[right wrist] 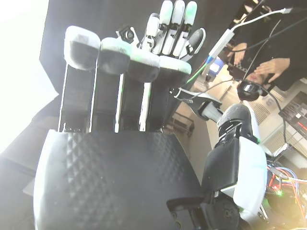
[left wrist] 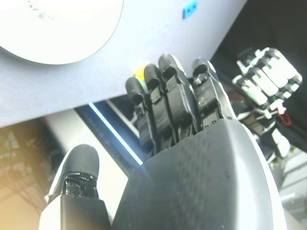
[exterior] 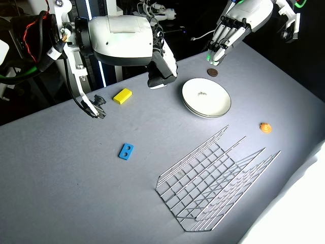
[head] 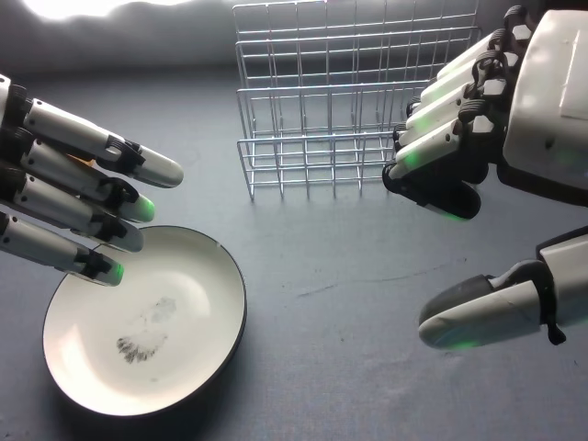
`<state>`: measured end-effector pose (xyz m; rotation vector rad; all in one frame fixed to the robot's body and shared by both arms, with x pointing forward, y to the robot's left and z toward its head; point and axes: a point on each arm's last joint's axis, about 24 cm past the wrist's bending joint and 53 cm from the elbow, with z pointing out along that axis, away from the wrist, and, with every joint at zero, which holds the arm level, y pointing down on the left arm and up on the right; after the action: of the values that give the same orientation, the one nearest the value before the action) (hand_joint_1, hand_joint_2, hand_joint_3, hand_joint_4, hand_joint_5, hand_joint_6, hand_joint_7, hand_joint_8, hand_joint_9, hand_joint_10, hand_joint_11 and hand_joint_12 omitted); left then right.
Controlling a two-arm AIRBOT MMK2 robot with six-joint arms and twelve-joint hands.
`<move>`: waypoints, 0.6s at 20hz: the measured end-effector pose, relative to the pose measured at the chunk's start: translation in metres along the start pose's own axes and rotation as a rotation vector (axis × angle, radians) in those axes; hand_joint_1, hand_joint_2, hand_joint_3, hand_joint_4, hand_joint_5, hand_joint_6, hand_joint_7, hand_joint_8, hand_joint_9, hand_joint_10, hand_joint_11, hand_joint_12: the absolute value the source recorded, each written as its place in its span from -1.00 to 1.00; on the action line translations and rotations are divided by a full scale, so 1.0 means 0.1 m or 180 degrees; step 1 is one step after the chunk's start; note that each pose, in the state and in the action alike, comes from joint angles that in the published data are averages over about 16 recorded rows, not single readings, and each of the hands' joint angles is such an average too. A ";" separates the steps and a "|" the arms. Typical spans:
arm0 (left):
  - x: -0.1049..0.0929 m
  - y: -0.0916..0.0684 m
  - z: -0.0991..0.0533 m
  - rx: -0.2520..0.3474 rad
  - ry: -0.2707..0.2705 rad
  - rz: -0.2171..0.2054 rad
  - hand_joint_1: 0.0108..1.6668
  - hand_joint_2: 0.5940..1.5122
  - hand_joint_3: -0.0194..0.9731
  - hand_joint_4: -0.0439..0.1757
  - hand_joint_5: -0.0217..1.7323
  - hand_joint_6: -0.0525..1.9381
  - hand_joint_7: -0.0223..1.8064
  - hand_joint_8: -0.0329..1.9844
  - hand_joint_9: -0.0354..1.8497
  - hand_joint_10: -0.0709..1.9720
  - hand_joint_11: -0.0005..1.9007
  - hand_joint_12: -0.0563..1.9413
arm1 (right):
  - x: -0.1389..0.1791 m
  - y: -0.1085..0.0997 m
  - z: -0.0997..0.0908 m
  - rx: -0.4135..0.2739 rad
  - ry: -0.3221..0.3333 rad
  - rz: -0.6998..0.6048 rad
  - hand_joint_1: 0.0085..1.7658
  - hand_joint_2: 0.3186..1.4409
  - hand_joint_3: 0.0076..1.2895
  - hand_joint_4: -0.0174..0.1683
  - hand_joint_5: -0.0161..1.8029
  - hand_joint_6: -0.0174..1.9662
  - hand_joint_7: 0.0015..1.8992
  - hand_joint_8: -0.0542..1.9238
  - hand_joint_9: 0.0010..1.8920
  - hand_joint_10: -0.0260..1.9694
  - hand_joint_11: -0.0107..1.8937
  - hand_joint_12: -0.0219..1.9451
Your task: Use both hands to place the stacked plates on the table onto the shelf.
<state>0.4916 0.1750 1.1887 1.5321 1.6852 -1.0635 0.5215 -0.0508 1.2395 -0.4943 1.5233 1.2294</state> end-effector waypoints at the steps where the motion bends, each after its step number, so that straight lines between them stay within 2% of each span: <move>1: 0.00 0.00 0.00 0.0000 0.0000 0.0000 -0.95 -0.06 -0.56 -0.57 -0.82 -0.86 -0.85 -0.95 -0.85 -0.90 -0.96 -0.95 | 0.00 0.00 0.00 0.0000 0.0000 0.0000 -0.98 0.31 -0.92 -0.79 -0.58 -0.06 -0.62 -0.05 -0.65 -0.06 -0.60 -0.10; 4: 0.00 0.00 0.00 0.0000 -0.0001 0.0000 -0.96 -0.05 -0.64 -0.57 -0.86 -0.88 -0.88 -0.96 -0.88 -0.90 -0.97 -0.95 | 0.00 0.00 0.00 -0.0002 -0.0001 -0.0001 -0.98 0.33 -0.94 -0.79 -0.68 -0.29 -0.71 -0.27 -0.74 -0.30 -0.69 -0.32; 8: 0.00 0.00 0.00 -0.0003 -0.0004 0.0002 -0.97 -0.06 -0.70 -0.57 -0.89 -0.90 -0.90 -0.97 -0.89 -0.90 -0.97 -0.94 | 0.00 0.00 0.00 -0.0002 0.0001 0.0000 -0.98 0.35 -0.95 -0.79 -0.76 -0.47 -0.78 -0.44 -0.80 -0.47 -0.76 -0.49; 12: -0.01 0.00 -0.01 -0.0005 -0.0012 0.0005 -0.99 -0.07 -0.87 -0.57 -0.96 -0.94 -0.97 -0.98 -0.95 -0.92 -0.98 -0.94 | 0.01 0.01 0.00 -0.0010 0.0009 0.0002 -0.97 0.40 -0.98 -0.78 -0.94 -0.85 -0.96 -0.83 -0.97 -0.86 -0.94 -0.88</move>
<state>0.4923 0.1749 1.1899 1.5292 1.6816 -1.0635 0.5205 -0.0505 1.2389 -0.4980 1.5243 1.2321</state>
